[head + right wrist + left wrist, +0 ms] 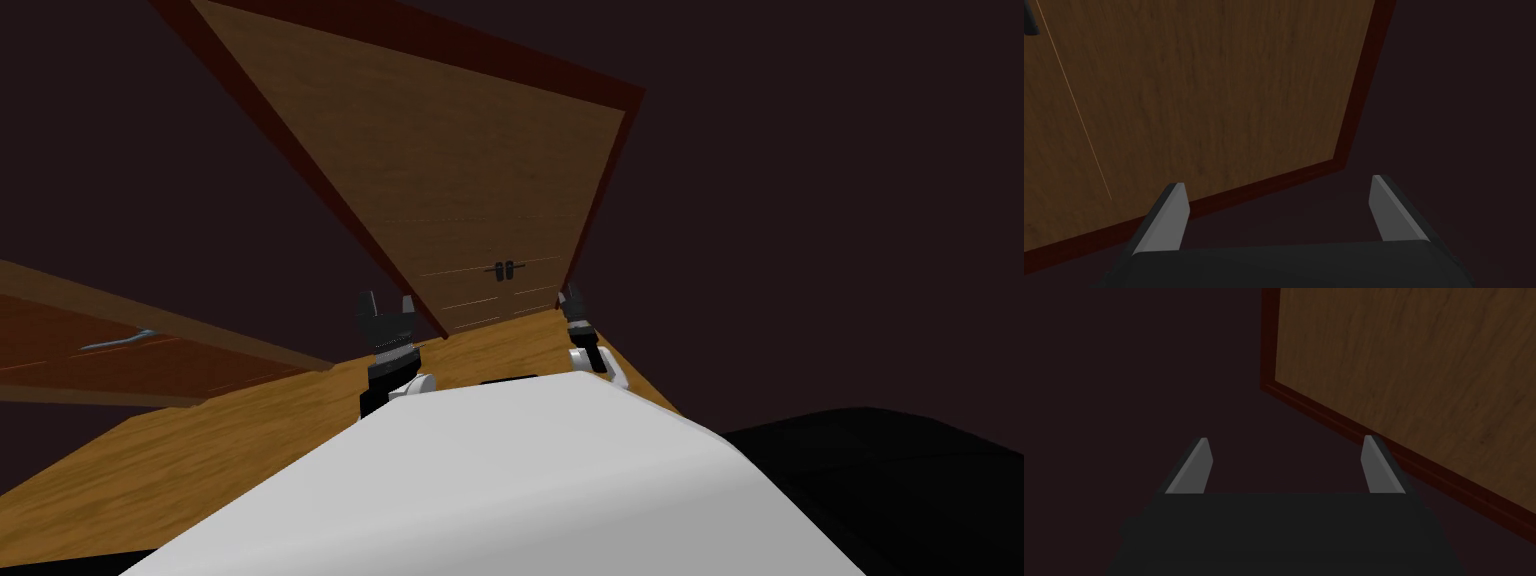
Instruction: Pull the door open
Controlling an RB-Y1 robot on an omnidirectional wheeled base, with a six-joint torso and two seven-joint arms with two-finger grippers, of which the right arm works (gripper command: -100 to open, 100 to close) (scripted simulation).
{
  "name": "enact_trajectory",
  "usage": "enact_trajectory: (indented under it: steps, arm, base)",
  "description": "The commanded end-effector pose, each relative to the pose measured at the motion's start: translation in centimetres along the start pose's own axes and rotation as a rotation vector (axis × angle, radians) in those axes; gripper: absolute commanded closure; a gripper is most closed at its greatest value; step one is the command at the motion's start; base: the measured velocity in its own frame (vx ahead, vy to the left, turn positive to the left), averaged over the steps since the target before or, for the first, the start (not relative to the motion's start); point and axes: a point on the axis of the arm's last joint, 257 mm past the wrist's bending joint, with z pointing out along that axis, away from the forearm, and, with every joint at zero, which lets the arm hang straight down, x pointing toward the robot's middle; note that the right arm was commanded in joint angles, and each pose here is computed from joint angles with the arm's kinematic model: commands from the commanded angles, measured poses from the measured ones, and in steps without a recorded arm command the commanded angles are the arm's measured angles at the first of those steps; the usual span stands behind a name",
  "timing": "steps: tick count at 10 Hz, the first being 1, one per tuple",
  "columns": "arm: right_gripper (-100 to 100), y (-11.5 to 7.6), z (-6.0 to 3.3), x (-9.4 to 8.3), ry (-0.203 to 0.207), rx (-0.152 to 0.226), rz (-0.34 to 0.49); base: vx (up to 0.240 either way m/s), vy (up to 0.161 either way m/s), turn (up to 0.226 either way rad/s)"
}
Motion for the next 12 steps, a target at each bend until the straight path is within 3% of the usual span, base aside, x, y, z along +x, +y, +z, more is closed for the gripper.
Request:
enact_trajectory:
  steps: [1, 4, 12]
  arm:
    - [-100, -1.2, -0.02, -0.2, 0.002, 0.026, 0.002]
    - [-100, -3.3, -0.06, -0.6, 0.004, 0.072, 0.004]
    - [-100, -11.0, -0.73, -2.7, -0.004, 0.244, 0.012]
  base:
    - [0.122, 0.03, 0.074]
    - [0.108, 0.019, 0.067]
    - [0.153, 0.019, 0.101]
